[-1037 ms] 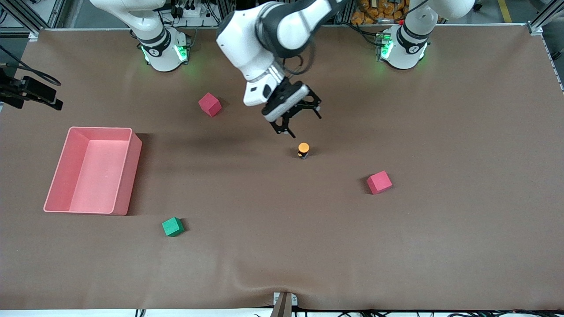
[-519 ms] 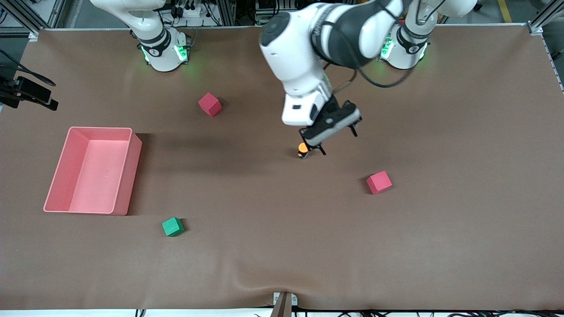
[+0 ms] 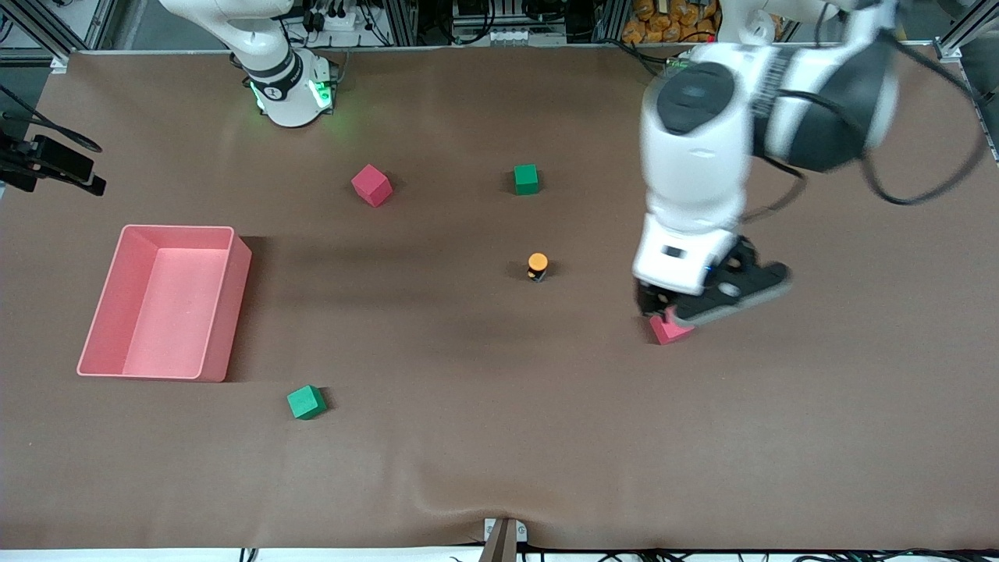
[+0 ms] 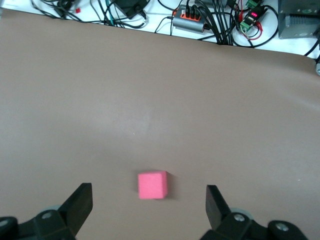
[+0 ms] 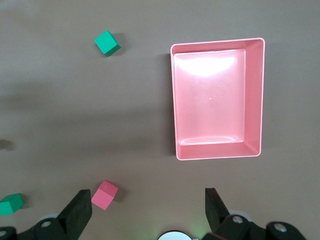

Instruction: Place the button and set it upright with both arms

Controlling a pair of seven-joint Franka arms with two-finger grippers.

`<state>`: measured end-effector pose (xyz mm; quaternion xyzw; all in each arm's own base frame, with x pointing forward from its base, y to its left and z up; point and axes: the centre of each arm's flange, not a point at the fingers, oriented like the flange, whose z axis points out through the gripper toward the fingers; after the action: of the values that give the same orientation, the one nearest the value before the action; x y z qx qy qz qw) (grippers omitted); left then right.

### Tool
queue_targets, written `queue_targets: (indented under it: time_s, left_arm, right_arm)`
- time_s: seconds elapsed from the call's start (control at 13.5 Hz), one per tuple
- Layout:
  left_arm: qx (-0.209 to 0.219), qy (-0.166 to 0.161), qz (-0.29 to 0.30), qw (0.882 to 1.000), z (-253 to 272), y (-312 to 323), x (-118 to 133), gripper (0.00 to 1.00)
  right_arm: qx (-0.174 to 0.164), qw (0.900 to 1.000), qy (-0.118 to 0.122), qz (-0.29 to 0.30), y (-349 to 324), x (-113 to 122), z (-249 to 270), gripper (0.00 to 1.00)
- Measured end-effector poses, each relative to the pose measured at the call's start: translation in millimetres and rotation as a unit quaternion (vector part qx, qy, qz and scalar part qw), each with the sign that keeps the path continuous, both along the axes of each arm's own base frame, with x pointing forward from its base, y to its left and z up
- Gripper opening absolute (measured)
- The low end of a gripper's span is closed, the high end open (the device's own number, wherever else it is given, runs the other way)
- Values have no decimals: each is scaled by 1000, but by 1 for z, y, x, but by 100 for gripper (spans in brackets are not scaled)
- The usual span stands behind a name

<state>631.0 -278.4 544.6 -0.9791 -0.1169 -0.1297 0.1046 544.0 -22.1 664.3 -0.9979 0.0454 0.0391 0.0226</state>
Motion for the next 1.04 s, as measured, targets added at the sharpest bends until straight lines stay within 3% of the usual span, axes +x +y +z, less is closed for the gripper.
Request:
queue_targets:
  time_s: [0.37,0.52,0.74,1.04]
  left_arm:
    - [-55,19,-55,997,23,110,34,100]
    - [-89,20,-48,995,41,125,29,100]
    - [-130,55,-51,989,62,159,14,100]
    - [-127,89,-54,986,83,209,-4,100]
  right_arm:
    - [0,1000,3,13,14,0,-1,100]
    - [0,1000,3,14,15,0,-1,100]
    - [0,1000,3,14,15,0,-1,100]
    - [1,1000,15,15,15,-3,-2,100]
